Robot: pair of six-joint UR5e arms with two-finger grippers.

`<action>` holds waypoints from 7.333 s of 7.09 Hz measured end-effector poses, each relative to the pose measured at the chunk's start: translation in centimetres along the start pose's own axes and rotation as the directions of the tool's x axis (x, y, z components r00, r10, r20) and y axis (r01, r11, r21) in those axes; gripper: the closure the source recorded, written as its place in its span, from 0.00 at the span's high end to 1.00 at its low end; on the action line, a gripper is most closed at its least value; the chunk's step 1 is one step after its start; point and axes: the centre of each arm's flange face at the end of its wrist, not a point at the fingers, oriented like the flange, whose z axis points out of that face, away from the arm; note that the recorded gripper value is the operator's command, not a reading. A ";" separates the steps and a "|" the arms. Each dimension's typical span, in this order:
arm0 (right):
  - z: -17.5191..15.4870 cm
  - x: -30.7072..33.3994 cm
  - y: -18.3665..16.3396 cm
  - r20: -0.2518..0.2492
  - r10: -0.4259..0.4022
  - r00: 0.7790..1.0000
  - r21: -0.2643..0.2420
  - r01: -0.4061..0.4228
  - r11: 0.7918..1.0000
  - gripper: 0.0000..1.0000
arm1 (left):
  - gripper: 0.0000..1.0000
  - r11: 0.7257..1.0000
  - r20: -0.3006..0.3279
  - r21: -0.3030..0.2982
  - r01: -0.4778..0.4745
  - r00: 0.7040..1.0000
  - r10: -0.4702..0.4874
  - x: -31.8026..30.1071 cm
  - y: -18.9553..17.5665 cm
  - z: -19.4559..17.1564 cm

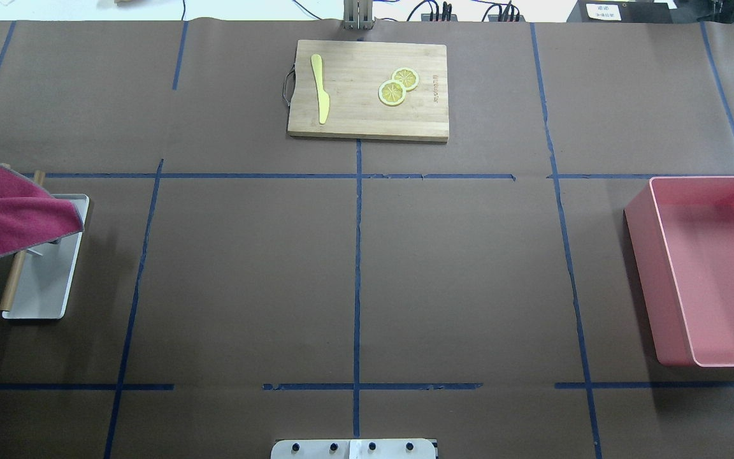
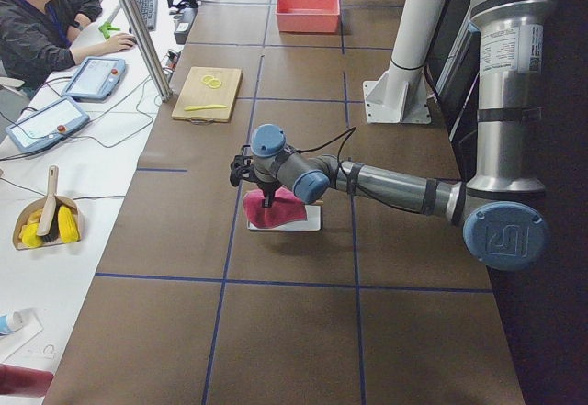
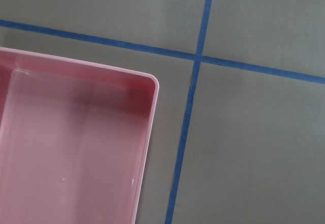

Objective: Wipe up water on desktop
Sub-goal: 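Grasp the pink cloth on the white tray with the left gripper, then lift the pink cloth with the left gripper while the right arm reaches in, then grasp the hanging pink cloth with the right gripper beside the left gripper, then open the left gripper and withdraw it while the right gripper holds the cloth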

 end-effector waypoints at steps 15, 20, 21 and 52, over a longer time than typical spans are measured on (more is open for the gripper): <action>-4.2 -36.4 -17.0 0.128 -0.574 0.809 0.303 0.520 0.799 1.00 | 0.03 0.701 -0.194 -0.157 0.696 0.674 -0.713 35.0 -4.0 -11.4; -5.9 -54.3 -14.4 0.160 -0.710 0.686 0.483 0.572 0.663 0.99 | 0.03 0.535 -0.208 -0.295 0.792 0.493 -0.845 41.5 -2.5 -12.3; -5.1 -58.0 -12.7 0.142 -0.714 0.685 0.521 0.562 0.643 0.99 | 0.03 0.517 -0.201 -0.310 0.798 0.476 -0.856 42.3 -2.2 -12.4; -2.1 -66.2 -6.3 0.166 -0.637 0.753 0.513 0.486 0.708 0.00 | 1.00 0.722 -0.334 -0.241 0.649 0.643 -0.689 39.3 -1.5 -10.2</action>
